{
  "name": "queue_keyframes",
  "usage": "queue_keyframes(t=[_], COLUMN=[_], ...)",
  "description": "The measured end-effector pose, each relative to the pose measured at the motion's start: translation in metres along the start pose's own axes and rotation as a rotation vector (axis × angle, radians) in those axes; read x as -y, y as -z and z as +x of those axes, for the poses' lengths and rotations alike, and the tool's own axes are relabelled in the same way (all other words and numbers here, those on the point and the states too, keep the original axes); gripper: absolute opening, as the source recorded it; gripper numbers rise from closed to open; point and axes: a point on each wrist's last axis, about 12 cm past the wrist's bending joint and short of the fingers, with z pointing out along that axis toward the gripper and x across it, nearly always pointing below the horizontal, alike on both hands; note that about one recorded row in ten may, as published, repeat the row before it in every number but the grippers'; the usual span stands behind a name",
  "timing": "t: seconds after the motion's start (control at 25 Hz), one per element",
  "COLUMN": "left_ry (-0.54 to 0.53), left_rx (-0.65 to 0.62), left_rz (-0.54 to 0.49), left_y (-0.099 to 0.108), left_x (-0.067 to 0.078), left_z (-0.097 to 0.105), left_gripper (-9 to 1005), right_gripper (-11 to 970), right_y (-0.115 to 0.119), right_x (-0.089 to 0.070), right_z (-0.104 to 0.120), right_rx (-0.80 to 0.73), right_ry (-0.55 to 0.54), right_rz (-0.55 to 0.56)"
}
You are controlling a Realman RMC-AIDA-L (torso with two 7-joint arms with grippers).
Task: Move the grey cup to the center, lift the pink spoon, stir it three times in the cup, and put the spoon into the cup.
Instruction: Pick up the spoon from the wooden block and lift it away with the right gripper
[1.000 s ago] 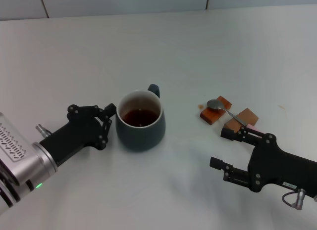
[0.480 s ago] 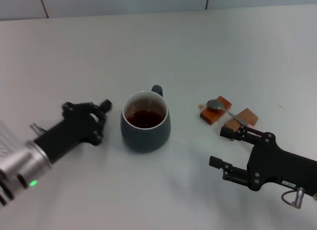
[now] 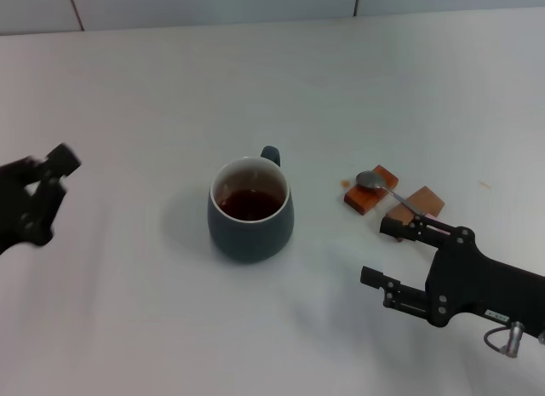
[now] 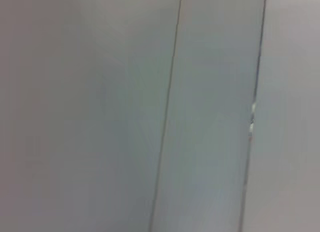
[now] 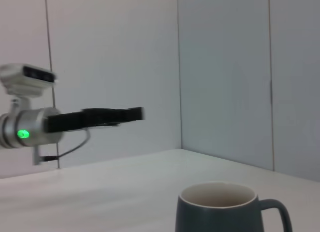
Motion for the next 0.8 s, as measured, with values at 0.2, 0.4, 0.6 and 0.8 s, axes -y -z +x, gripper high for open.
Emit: queue_keyframes(t=[0.2,0.4,0.6,0.8], left_ry=[0.05,0.064,0.014,-0.012], left_rx=[0.012,-0.05,-0.113,-0.173], left_rz=[0.044,0.13,0.191,0.178], left_y=[0.026,0.03,0.03,0.029], left_x=[0.02,0.041,0.052,0.053], left_z=[0.005,0.018,0.028,0.038], left_gripper=[69,72,75,79], right_gripper=[716,716,716,715], right_y=[0.0,0.0,0.002,0.003], right_x=[0.001,0.001,0.0,-0.001], right_z=[-0.001,-0.001,0.0,0.0], right_rx=[0.006,0.012,0.012,0.009], right_ry=[0.0,-0.002,-0.007,-0.011], right_rz=[0.011,0.013,0.018,0.02])
